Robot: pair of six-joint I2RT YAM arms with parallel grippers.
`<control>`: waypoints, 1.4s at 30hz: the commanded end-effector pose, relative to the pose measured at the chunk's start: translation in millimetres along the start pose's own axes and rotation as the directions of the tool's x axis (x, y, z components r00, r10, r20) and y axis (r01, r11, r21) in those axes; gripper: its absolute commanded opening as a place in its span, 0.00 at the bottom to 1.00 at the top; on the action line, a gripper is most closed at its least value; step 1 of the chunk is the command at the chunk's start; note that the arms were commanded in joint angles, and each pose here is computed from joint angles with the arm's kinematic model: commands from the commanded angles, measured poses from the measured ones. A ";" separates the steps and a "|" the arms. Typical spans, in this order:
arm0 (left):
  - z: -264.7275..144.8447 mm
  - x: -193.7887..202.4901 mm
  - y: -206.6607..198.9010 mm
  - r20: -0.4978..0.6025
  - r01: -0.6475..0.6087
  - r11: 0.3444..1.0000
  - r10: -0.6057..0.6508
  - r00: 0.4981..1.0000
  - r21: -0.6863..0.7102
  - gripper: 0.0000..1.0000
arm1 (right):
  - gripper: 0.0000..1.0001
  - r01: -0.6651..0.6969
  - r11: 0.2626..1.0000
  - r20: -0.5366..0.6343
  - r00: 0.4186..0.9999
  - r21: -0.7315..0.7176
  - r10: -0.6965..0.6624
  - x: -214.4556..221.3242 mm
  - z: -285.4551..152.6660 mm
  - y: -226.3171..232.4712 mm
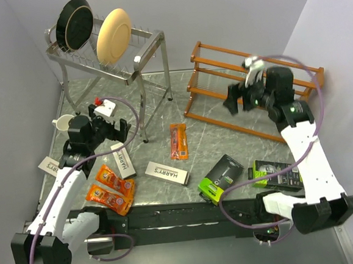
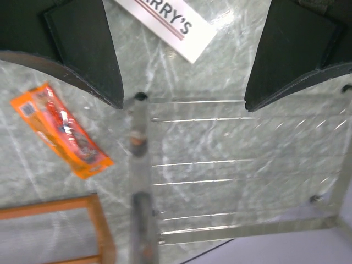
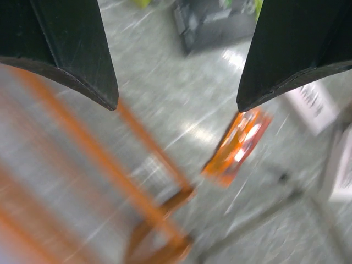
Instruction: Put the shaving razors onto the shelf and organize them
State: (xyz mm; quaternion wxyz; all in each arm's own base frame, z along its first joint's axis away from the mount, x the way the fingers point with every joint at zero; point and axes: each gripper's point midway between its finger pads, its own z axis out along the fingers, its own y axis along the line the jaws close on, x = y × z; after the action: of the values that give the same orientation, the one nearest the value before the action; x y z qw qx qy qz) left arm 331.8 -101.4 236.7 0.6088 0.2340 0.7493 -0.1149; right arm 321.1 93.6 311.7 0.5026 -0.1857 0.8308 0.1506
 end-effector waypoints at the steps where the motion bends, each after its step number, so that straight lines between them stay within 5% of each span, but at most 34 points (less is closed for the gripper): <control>1: -0.1 -17.3 -41.1 0.044 -0.058 0.977 0.050 0.998 0.204 0.96 | 0.96 -0.004 0.964 0.247 0.967 0.266 -0.064 -102.3 -17.1 -50.6; 5: 1.3 -28.9 -87.3 0.049 -0.105 0.929 0.093 0.994 0.356 0.95 | 0.93 -0.264 0.946 0.300 0.933 0.188 0.201 -110.0 -5.0 -69.9; 9: 3.7 -56.0 -129.0 0.122 -0.156 0.875 0.112 0.986 0.459 0.97 | 0.92 -0.279 0.957 0.249 0.935 0.074 0.253 -91.8 7.3 -49.5; 13: 28.1 -84.3 -147.9 0.127 -0.143 0.873 0.094 0.987 0.465 0.96 | 0.93 -0.280 0.950 0.227 0.943 0.139 0.245 -76.6 3.0 -56.8; 17: 69.6 -121.4 -169.5 0.130 -0.136 0.862 0.082 0.988 0.488 0.95 | 1.00 -0.428 0.854 0.241 0.898 0.295 0.367 -41.7 -22.0 -89.9; 23: 135.5 -117.2 -203.3 0.017 -0.034 0.865 0.030 0.999 0.501 0.89 | 1.00 -0.536 0.651 0.226 0.835 0.537 0.501 37.4 -54.7 -126.3; 28: 182.1 -101.8 -210.2 -0.015 0.030 0.924 -0.026 1.000 0.382 0.90 | 0.99 -0.643 0.348 0.353 0.707 0.682 0.613 84.8 -95.2 -162.9; 31: 215.6 -103.3 -187.4 -0.040 0.167 0.970 -0.163 0.986 0.177 0.92 | 0.99 -0.671 0.263 0.383 0.652 0.693 0.655 100.5 -101.9 -180.1; 42: 282.0 -88.1 -169.4 0.024 0.296 0.954 -0.295 0.955 -0.048 0.93 | 0.99 -0.564 0.223 0.325 0.707 0.795 0.628 125.7 -119.9 -214.1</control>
State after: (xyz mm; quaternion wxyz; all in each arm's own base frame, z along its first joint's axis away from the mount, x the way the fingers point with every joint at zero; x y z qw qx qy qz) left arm 480.7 -395.9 213.7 0.5523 0.1721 0.7933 -0.1896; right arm 278.7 -151.4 242.0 0.4013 0.4235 0.8093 -0.0686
